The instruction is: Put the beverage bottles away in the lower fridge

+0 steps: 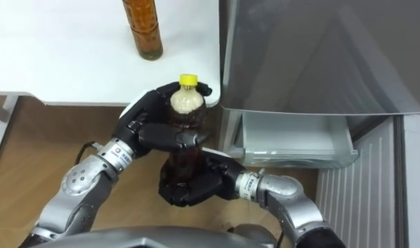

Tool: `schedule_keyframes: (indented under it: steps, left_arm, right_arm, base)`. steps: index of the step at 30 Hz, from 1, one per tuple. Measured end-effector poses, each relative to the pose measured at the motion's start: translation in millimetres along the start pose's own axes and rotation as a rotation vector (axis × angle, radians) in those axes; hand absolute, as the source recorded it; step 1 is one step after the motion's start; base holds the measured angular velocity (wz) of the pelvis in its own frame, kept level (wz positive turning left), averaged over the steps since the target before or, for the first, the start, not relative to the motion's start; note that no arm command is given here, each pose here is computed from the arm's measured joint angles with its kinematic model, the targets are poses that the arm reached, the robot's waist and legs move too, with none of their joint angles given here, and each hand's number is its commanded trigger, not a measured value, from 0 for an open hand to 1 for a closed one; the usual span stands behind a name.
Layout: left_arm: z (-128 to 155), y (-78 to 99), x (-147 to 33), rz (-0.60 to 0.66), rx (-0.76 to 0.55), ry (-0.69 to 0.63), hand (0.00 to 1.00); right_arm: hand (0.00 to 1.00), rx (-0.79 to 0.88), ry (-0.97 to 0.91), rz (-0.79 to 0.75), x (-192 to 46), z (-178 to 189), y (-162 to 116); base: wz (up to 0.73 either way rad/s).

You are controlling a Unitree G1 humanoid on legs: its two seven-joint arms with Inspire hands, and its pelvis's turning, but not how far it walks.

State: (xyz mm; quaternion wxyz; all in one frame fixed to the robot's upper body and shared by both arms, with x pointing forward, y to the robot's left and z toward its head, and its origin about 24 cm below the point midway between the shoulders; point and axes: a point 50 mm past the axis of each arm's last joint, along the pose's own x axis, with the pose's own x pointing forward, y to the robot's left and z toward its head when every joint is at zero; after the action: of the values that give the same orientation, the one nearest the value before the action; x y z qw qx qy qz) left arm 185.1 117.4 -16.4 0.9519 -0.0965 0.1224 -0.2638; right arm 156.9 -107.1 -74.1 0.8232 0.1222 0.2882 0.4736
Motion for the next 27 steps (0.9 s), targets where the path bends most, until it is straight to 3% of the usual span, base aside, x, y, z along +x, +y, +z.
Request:
schedule_keyframes:
  steps: [14, 27]
  left_arm:
    - [11.3, -3.7, 1.3, -0.014, 0.022, -0.041, 0.00]
    - [80.5, 0.9, -3.2, -0.013, -0.013, -0.382, 0.00]
  right_arm:
    - [1.00, 0.016, -0.012, -0.004, -0.2, -0.5, 0.5]
    - [1.00, 0.040, -0.018, 0.013, -5.1, -3.7, 0.8]
  base:
    - [0.00]
    - [0.00]
